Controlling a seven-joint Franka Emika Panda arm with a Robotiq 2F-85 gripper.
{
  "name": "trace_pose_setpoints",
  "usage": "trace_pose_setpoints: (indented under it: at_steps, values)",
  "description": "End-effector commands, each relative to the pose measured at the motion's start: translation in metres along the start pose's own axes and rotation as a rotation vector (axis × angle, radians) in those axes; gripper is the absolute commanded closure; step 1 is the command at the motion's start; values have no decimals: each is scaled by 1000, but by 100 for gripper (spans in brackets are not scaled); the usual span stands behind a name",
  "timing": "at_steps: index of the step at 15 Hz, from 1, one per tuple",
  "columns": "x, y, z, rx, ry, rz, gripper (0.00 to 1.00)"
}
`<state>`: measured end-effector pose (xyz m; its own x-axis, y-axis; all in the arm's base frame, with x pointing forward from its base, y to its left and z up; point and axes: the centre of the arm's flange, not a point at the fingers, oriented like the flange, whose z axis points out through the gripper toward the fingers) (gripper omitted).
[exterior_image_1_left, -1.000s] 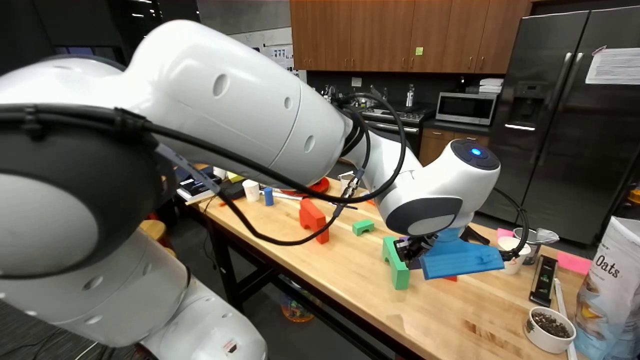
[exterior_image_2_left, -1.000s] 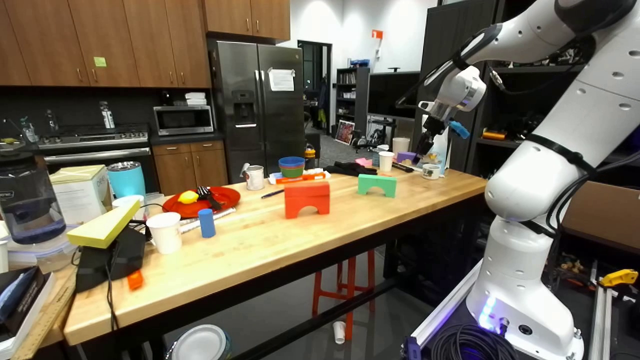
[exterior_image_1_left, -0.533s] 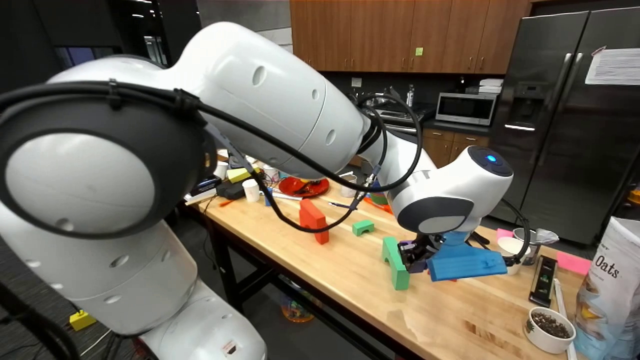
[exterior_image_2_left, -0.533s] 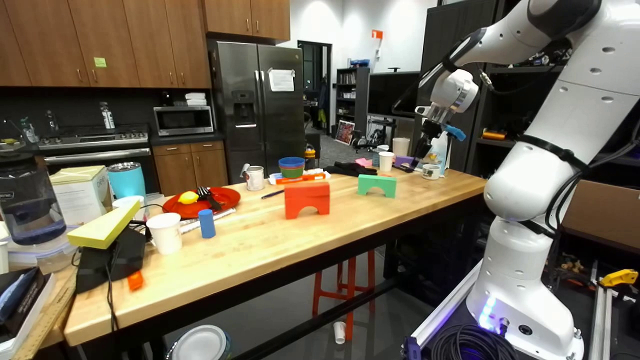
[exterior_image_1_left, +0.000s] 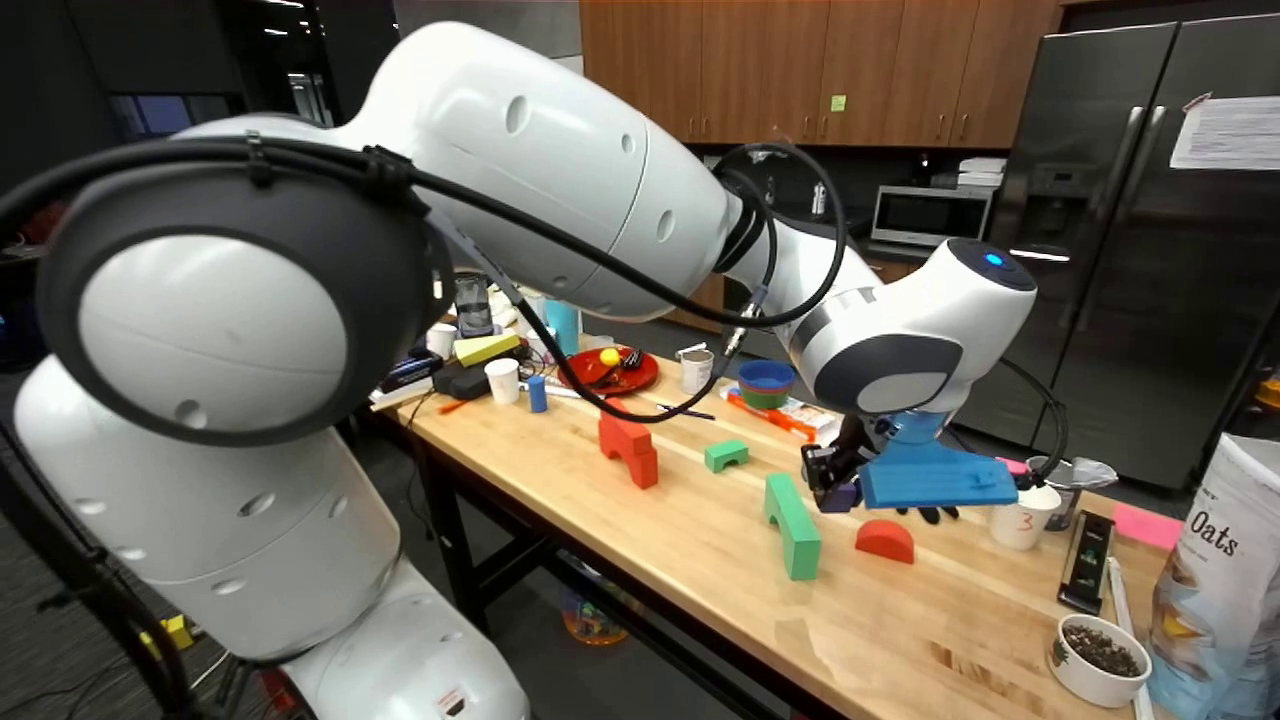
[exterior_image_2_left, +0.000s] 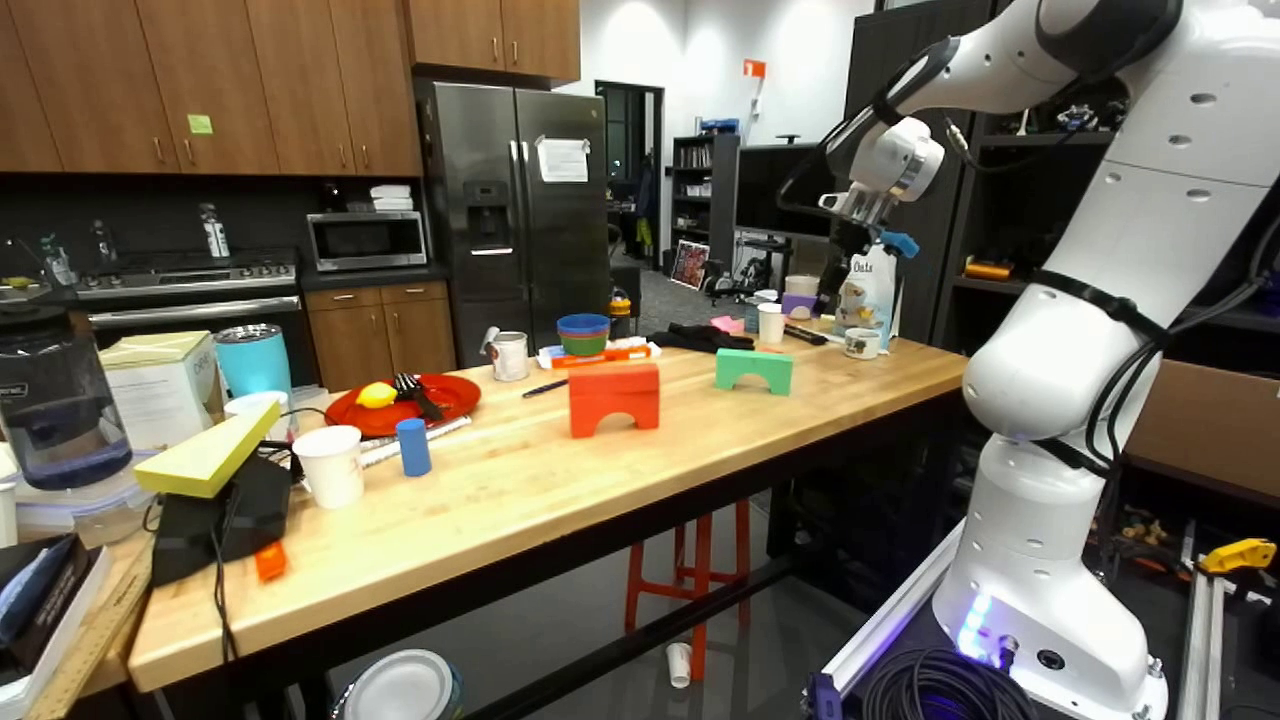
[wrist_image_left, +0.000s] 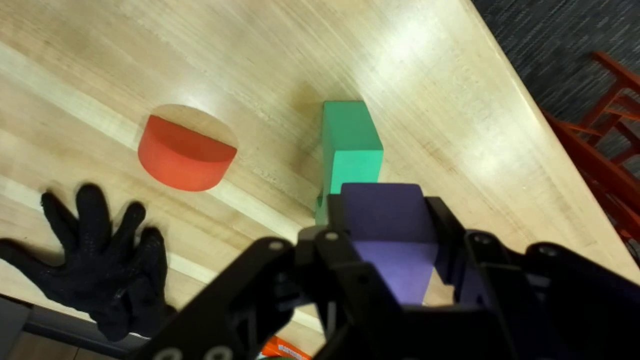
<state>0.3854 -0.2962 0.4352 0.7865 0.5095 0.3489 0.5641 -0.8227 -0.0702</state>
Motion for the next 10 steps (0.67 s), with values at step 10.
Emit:
trace_pose_setpoints:
  at_steps: [10]
  values:
    - [57, 5, 7, 77, -84, 54, 84]
